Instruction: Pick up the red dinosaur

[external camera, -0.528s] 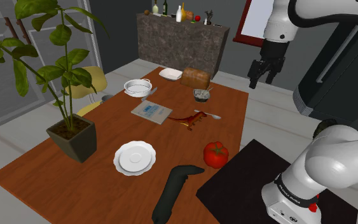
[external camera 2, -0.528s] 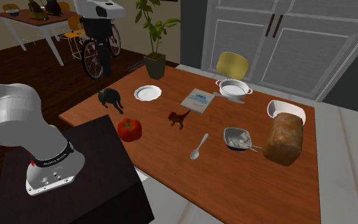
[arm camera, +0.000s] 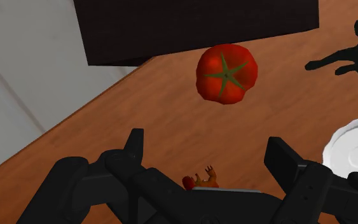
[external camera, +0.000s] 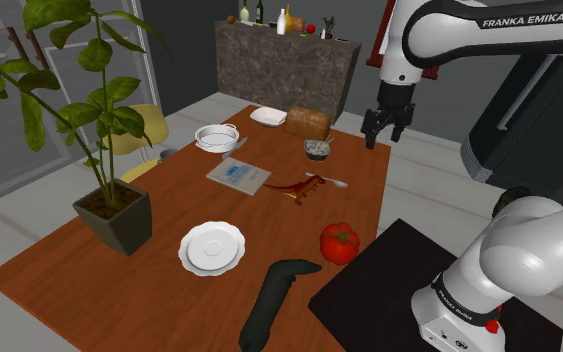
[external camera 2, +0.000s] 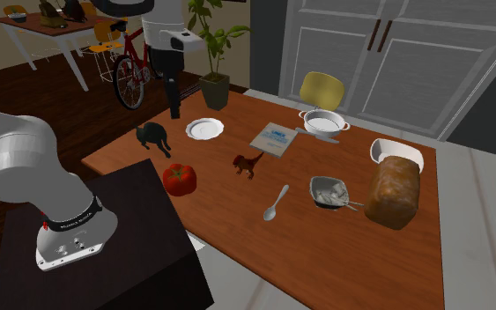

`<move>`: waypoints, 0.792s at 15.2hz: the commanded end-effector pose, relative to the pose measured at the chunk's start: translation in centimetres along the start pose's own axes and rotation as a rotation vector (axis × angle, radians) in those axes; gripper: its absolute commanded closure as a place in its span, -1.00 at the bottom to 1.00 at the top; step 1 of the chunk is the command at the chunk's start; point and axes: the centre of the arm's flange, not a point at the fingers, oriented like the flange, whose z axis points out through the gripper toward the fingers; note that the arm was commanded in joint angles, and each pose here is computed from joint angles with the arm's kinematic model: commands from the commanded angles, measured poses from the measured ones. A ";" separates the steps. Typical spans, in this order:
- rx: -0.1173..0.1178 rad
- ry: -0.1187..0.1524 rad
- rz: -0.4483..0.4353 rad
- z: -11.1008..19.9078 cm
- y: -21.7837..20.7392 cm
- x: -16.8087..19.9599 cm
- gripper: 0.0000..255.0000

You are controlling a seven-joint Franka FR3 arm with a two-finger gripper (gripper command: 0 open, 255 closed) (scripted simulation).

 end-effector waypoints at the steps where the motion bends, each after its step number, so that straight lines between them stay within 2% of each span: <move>1: -0.003 -0.012 0.005 1.7 -0.7 2.6 -1.00; 12: -0.018 -0.085 0.031 11.5 -3.9 14.1 -1.00</move>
